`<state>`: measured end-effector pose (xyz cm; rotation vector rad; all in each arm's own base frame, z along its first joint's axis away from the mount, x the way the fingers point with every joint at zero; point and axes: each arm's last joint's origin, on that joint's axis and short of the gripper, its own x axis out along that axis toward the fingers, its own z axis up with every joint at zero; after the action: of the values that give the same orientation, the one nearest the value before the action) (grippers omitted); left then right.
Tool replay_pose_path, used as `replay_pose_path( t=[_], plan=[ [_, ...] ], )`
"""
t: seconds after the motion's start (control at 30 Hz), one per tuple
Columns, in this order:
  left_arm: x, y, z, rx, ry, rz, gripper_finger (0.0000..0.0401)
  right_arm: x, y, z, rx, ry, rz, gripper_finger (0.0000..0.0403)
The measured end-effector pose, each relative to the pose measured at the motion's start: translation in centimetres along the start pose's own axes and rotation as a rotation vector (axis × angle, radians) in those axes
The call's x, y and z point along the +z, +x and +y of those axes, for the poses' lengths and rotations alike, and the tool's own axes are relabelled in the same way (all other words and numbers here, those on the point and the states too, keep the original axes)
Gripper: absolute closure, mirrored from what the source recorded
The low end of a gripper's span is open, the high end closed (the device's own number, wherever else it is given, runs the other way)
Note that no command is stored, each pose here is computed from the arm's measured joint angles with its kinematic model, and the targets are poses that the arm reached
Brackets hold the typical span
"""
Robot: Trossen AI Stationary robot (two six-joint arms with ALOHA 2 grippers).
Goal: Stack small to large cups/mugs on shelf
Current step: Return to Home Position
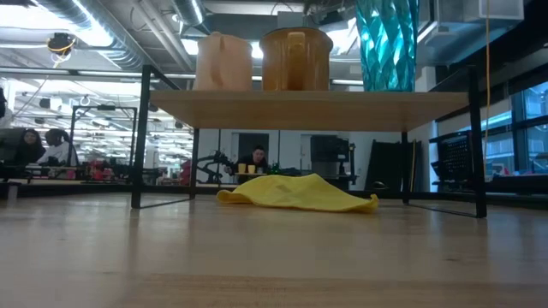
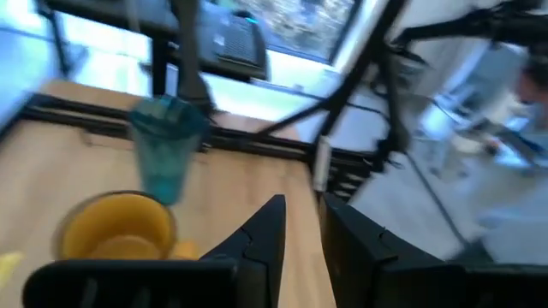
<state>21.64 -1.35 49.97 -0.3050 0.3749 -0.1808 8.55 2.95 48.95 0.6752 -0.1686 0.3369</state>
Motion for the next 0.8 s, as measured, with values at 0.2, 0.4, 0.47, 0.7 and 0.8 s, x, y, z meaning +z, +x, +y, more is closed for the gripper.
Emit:
replay_pose_path(
  t=[0.2,0.4,0.47,0.7,0.8],
  plan=[
    [-2.5,0.6,-2.8,0.036,0.146,-0.083,0.0332,-1.0,0.2,0.2,0.187,-0.161,0.144,0.0235],
    [-7.2,1.8,-3.3,-0.162,0.170,-0.395,0.0332,-6.0,2.2,-3.0,0.182,-0.203,0.243,0.0235],
    [-9.5,2.2,-2.9,-0.219,0.162,-0.472,0.0332,-7.8,2.6,-4.0,0.245,-0.200,0.281,0.0235],
    [-16.5,2.0,-1.0,-0.270,0.275,-0.671,0.0332,-8.4,-1.5,-4.8,0.358,-0.314,0.187,0.0235],
    [-18.5,0.4,0.2,-0.229,0.275,-0.733,0.0332,-7.4,-4.8,-4.8,0.289,-0.365,0.119,0.0235]
  ],
)
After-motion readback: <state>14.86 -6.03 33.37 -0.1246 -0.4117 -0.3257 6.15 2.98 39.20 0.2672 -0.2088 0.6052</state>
